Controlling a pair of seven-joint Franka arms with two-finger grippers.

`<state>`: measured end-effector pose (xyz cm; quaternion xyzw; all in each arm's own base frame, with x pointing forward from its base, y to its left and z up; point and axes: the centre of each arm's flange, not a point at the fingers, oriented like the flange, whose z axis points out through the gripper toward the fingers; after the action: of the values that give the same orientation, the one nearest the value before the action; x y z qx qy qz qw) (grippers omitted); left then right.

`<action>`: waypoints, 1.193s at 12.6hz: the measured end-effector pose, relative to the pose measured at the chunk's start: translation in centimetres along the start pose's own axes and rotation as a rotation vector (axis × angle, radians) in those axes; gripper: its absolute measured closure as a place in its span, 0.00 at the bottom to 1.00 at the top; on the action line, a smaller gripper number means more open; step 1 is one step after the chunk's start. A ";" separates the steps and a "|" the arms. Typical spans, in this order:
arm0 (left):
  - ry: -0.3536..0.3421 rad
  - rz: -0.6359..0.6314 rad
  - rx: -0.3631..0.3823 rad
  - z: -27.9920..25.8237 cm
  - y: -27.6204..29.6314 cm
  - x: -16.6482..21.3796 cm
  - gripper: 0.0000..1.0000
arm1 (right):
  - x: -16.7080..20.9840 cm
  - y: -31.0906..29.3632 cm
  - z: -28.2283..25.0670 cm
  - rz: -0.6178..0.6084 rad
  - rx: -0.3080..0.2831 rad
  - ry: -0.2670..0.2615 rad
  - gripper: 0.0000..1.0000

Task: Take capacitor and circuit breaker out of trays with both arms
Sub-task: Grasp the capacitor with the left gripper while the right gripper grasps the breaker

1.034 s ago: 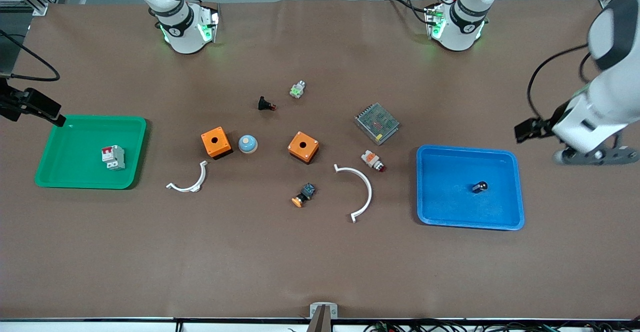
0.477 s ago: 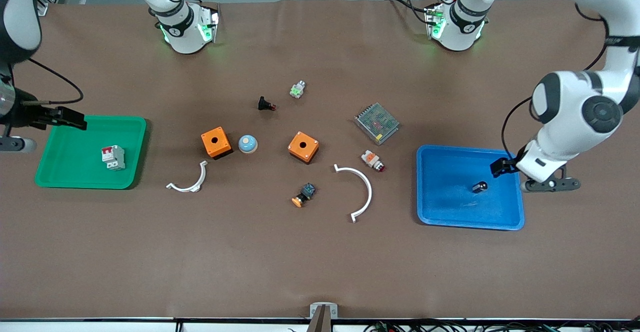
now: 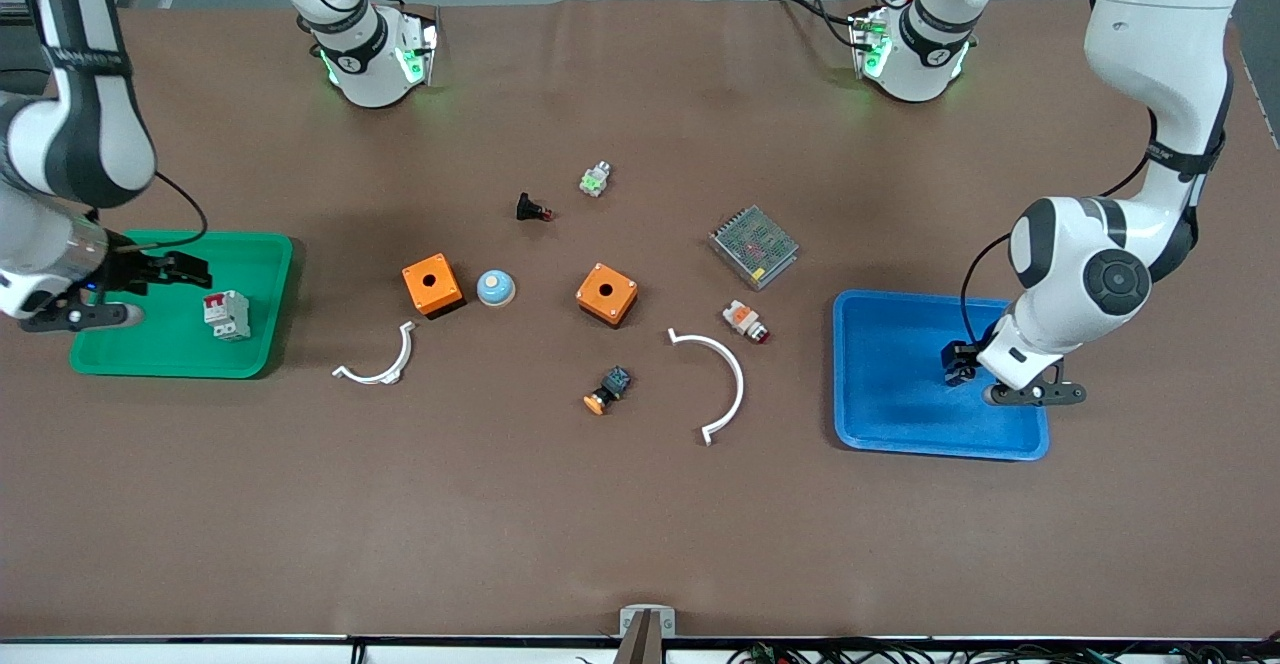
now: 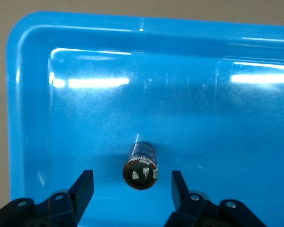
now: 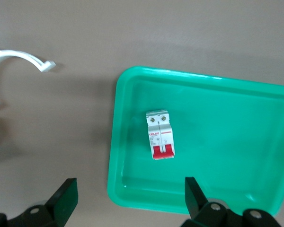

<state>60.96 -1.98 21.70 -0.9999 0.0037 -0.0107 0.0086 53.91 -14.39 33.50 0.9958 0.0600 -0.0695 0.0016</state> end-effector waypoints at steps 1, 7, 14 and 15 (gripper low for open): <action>-0.004 0.000 -0.001 0.5 0.0 0.1 0.36 | 0.1 0.8 2.0 -0.010 0.006 0.000 0.00; -0.006 -0.001 -0.003 1.8 0.0 1.1 0.66 | -1.1 3.0 11.5 -0.034 -0.005 0.090 0.02; -0.074 0.007 -0.009 -2.7 2.8 0.5 0.66 | -0.5 3.1 12.1 -0.064 -0.007 0.106 0.60; -0.096 0.001 -0.009 -5.2 4.5 -0.1 0.66 | 0.2 2.7 11.3 -0.075 -0.015 0.123 0.60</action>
<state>60.74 -6.55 26.83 -0.9993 0.0040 0.0374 0.0045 52.88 -17.22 22.29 0.9952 0.0977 -0.0078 0.0026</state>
